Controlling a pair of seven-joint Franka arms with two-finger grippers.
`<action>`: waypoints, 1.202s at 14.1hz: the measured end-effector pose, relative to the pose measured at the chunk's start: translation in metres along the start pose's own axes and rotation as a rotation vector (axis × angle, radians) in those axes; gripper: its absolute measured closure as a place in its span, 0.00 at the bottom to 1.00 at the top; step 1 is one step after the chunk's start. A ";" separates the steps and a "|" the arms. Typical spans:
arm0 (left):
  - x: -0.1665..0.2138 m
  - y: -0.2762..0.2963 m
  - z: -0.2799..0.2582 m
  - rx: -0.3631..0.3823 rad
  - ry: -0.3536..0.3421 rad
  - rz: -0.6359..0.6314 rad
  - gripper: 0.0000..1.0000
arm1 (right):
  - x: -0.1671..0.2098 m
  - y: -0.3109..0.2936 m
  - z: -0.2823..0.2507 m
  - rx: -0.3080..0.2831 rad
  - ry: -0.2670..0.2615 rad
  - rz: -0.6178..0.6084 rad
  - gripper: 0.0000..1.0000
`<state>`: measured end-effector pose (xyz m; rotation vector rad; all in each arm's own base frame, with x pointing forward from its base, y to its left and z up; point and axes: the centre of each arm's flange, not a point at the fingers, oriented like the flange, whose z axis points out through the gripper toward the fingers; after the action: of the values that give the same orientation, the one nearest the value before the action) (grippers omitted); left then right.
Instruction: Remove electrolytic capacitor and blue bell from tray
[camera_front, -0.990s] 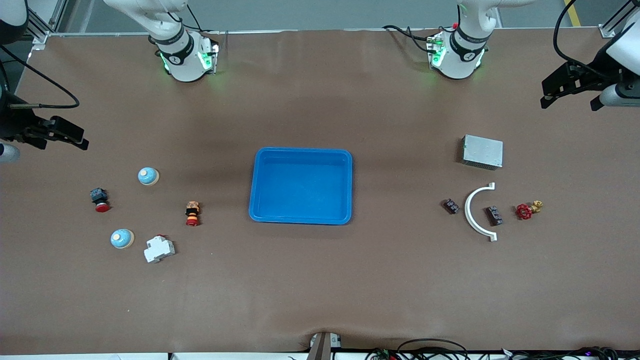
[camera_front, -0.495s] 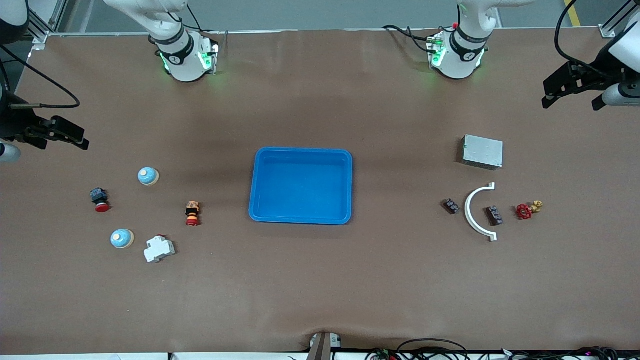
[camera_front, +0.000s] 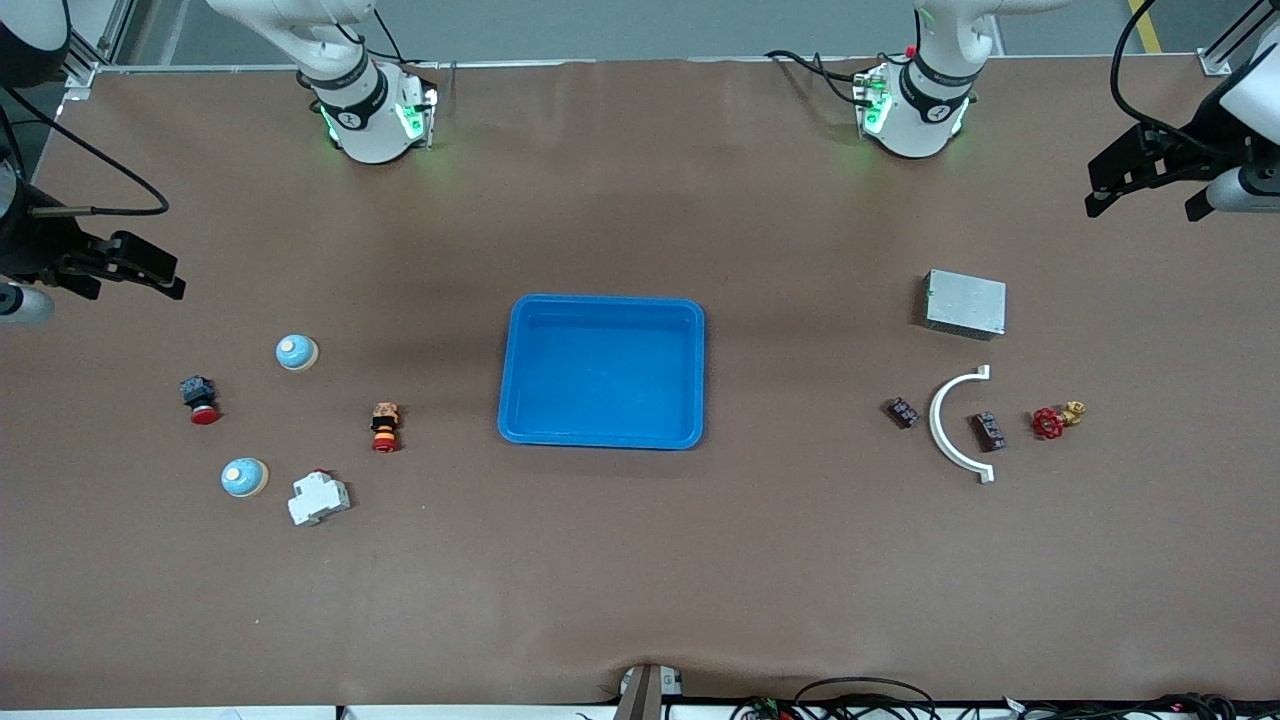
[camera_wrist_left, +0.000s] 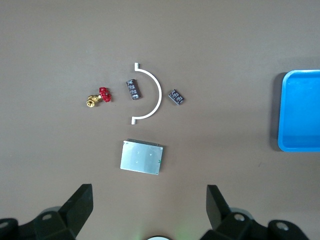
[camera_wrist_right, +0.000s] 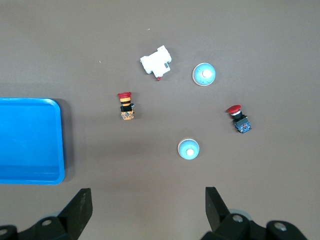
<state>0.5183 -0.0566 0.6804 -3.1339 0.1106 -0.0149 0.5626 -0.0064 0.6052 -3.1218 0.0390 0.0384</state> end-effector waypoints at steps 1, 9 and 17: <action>0.000 0.000 0.000 0.000 0.000 0.000 0.00 | 0.000 0.001 0.000 0.000 0.000 0.002 0.00; 0.000 -0.003 0.000 0.000 0.000 -0.005 0.00 | -0.001 0.006 0.001 -0.001 -0.010 0.011 0.00; 0.000 -0.004 0.000 0.000 0.000 -0.006 0.00 | 0.000 0.003 -0.017 -0.001 0.034 0.005 0.00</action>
<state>0.5187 -0.0526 0.6804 -3.1344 0.1013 -0.0147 0.5633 -0.0098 0.6218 -3.1232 0.0480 -0.0140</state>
